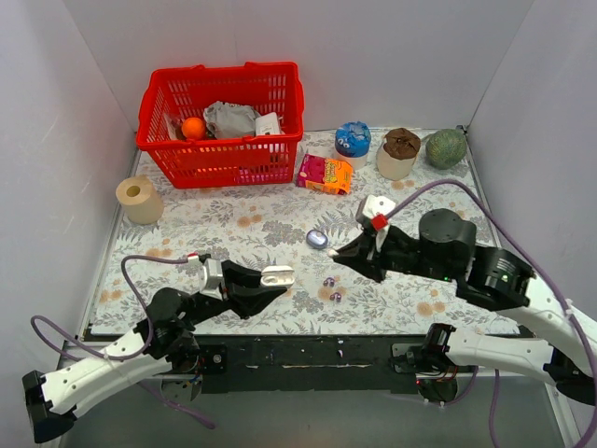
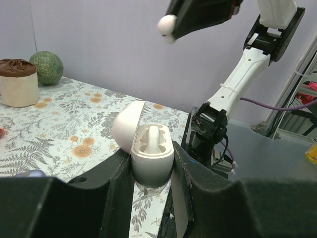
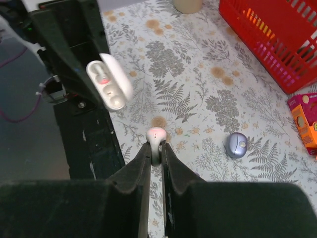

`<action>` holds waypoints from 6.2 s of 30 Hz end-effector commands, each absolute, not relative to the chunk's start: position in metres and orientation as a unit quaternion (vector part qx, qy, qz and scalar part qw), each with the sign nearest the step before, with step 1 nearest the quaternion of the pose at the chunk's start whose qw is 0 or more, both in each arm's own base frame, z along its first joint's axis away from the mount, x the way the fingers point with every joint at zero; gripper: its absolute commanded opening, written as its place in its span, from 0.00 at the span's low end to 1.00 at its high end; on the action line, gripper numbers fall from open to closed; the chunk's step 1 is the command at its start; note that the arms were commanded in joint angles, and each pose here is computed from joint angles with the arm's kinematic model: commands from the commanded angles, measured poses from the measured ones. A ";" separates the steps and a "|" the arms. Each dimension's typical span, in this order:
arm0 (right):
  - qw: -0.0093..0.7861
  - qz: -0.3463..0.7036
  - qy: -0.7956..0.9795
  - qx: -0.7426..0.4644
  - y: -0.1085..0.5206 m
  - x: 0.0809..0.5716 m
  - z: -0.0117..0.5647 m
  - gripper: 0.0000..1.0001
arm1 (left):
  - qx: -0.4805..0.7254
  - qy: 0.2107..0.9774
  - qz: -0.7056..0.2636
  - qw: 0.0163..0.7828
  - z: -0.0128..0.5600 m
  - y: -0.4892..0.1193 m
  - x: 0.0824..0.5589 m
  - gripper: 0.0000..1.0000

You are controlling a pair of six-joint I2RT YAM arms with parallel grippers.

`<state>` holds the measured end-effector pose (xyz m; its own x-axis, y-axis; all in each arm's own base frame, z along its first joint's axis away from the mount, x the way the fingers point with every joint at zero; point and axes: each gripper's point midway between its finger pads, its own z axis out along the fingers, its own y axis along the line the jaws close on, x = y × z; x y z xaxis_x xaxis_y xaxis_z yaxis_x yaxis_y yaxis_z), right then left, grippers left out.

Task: Insert the wireless bluetooth earbuds into the charging case
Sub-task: Pick up the earbud from the center of the board, then place the earbud in the charging case, then close the charging case, then place the charging case at the center of the board.

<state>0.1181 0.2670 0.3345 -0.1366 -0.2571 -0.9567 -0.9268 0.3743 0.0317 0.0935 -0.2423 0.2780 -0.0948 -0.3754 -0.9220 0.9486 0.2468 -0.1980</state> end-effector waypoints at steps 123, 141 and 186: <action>0.424 0.395 0.682 -0.445 0.291 0.090 0.319 0.01 | 0.349 0.470 -0.608 0.536 0.298 -0.306 0.087 0.00; 0.462 0.200 0.826 -0.251 0.230 0.158 0.193 0.01 | -0.121 0.838 -0.307 0.434 0.121 -0.209 0.215 0.00; 0.480 0.226 0.812 -0.242 0.232 0.158 0.190 0.05 | -0.257 0.850 -0.300 0.349 0.138 -0.145 0.314 0.98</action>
